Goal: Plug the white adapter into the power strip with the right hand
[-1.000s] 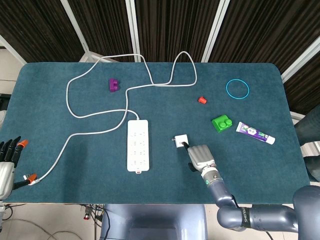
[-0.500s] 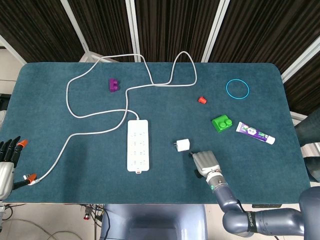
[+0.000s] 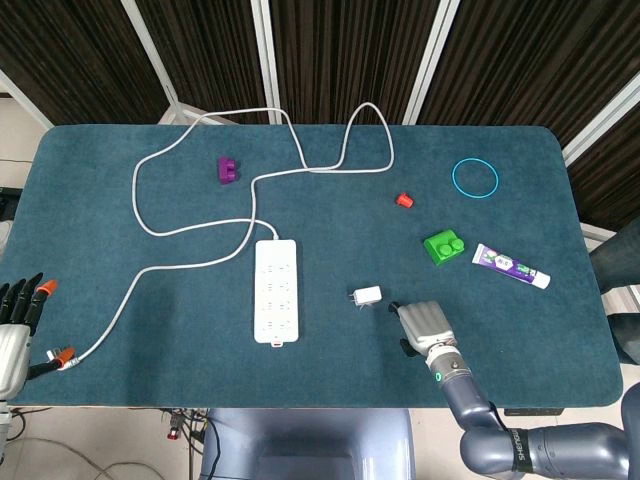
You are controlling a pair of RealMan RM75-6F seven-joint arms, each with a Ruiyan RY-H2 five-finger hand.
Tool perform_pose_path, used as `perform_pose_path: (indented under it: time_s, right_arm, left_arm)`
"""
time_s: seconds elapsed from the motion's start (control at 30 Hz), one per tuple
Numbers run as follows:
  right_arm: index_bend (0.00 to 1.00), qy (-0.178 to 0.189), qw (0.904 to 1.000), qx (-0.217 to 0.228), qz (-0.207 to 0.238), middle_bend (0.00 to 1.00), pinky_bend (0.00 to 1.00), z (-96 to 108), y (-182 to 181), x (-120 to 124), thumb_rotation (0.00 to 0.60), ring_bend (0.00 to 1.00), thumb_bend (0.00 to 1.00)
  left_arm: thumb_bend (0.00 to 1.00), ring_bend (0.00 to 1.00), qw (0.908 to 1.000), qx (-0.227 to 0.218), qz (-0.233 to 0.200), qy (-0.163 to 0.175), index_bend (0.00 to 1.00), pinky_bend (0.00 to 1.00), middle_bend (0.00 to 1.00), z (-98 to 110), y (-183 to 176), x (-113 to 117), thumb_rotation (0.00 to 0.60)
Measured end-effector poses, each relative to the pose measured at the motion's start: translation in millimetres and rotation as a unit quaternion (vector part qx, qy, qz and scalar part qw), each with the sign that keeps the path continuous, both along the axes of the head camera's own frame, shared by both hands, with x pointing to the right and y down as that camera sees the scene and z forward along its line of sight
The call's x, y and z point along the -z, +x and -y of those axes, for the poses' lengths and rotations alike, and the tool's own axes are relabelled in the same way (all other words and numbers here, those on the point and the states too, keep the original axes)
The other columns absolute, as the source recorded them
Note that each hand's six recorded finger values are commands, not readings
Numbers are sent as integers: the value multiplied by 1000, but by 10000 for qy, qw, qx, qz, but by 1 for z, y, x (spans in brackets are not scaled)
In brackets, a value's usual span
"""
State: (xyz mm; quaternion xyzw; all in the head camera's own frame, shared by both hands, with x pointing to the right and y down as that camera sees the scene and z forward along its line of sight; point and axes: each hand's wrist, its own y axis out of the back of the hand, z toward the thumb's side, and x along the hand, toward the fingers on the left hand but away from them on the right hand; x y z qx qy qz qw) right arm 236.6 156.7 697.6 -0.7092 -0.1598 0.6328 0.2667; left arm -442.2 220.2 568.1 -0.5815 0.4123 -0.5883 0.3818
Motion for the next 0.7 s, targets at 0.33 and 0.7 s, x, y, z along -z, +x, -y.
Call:
perform_pose_path:
  time_s: [0.33, 0.7]
  right_arm:
    - [246, 230, 9991, -364, 64, 723, 719, 15, 15, 13, 600, 813, 468]
    - [226, 294, 9983, -505, 10, 723, 719, 31, 18, 5, 600, 813, 468]
  left_arm:
    - [99, 0, 10000, 37, 3, 14, 120, 0, 0, 0, -1, 1, 600]
    - [99, 0, 10000, 68, 14, 29, 120, 0, 0, 1, -3, 2, 600]
